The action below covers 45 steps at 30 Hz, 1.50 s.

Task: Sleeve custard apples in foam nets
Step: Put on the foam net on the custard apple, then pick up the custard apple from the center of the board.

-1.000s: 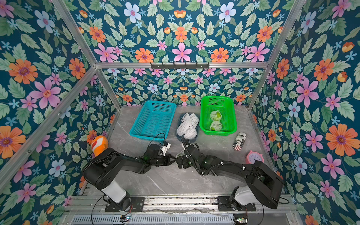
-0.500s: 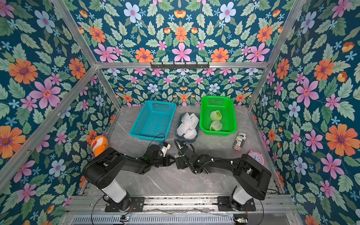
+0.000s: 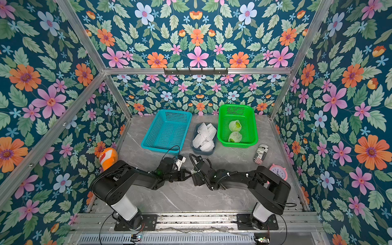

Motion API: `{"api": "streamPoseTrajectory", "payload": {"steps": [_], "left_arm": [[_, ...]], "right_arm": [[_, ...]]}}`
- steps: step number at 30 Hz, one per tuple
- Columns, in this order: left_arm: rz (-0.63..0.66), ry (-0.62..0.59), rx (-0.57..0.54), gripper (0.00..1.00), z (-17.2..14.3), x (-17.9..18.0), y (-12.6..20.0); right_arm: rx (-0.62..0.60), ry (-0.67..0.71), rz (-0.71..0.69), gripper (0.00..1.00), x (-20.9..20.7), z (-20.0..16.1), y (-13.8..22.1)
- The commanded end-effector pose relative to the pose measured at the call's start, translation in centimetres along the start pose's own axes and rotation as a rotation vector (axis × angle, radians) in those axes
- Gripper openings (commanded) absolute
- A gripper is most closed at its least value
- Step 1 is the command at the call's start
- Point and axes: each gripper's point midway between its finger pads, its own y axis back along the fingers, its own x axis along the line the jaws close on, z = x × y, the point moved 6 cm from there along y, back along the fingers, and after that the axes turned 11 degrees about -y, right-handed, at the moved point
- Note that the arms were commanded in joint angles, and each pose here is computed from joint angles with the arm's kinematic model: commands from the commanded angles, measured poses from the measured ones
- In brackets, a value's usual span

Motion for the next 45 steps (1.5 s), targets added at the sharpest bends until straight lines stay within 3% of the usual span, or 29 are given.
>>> {"api": "streamPoseTrajectory", "payload": {"steps": [1, 13, 24, 34, 45], "left_arm": [[-0.013, -0.013, -0.004, 0.00, 0.2, -0.2, -0.1], [-0.014, -0.010, 0.000, 0.00, 0.0, -0.1, 0.0], [-0.015, -0.012, -0.003, 0.00, 0.1, -0.2, 0.0], [-0.018, -0.011, -0.002, 0.00, 0.1, -0.2, 0.0], [-0.018, -0.009, -0.004, 0.00, 0.1, -0.3, 0.1]], "right_arm": [[0.016, -0.003, -0.015, 0.83, -0.4, -0.6, -0.3], [0.004, -0.005, -0.015, 0.84, -0.4, -0.3, 0.3], [-0.043, 0.024, -0.005, 0.99, 0.1, 1.2, 2.1], [-0.009, 0.038, -0.037, 0.98, 0.2, 1.0, 0.4], [0.014, 0.036, -0.034, 0.89, 0.5, 0.8, -0.5]]}}
